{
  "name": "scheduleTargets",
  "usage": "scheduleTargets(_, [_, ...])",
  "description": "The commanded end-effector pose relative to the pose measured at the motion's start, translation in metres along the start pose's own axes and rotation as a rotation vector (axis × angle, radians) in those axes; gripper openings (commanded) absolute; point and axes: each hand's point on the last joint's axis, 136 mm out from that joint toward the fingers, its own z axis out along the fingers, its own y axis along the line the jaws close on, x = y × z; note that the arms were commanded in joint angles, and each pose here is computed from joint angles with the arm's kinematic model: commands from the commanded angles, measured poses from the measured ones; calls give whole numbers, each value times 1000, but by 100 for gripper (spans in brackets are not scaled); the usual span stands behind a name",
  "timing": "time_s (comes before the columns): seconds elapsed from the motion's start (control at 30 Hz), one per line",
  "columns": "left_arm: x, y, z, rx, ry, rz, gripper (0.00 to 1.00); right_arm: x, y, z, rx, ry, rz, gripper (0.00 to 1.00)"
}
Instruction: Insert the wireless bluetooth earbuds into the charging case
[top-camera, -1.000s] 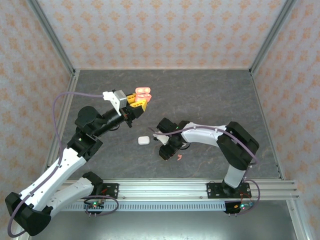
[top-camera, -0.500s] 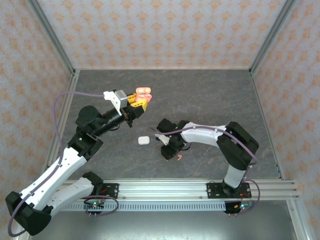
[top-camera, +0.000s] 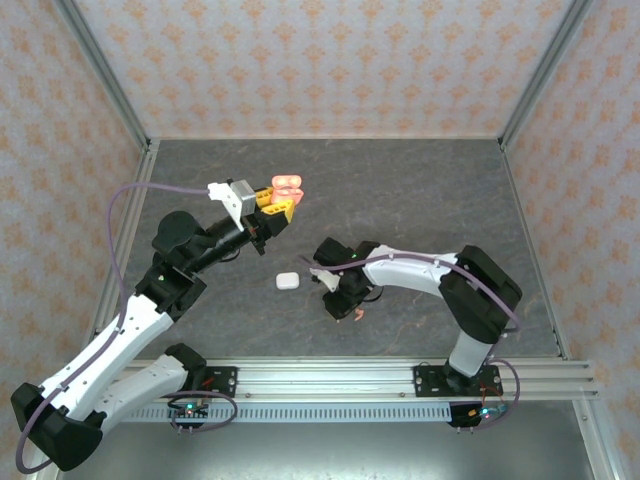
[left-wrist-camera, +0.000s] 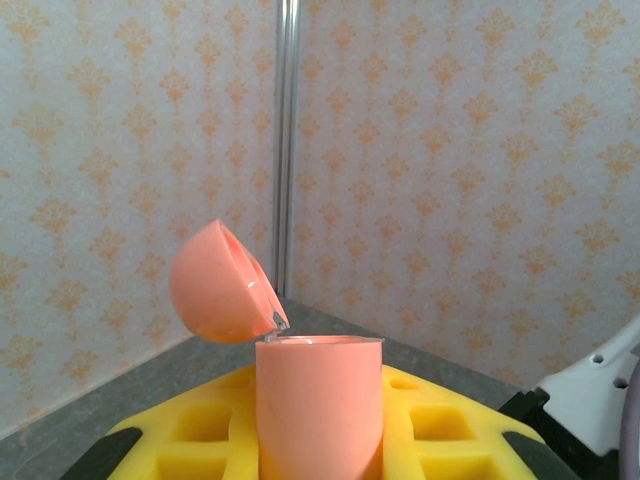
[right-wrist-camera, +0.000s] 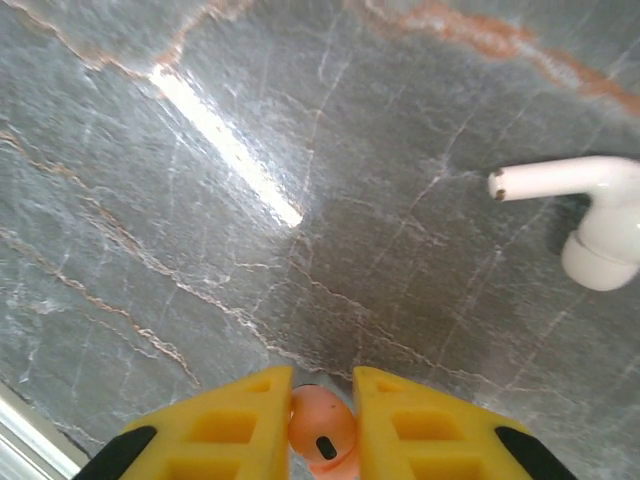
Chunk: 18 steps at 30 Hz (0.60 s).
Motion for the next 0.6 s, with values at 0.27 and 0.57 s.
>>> scheduleTargets(0.27, [2, 5, 4, -24, 10, 5, 0, -45, 0, -94, 80, -390, -16, 20])
scheduleTargets(0.57, [11, 6, 8, -15, 23, -18, 0, -68, 3, -228, 96, -879, -40, 20])
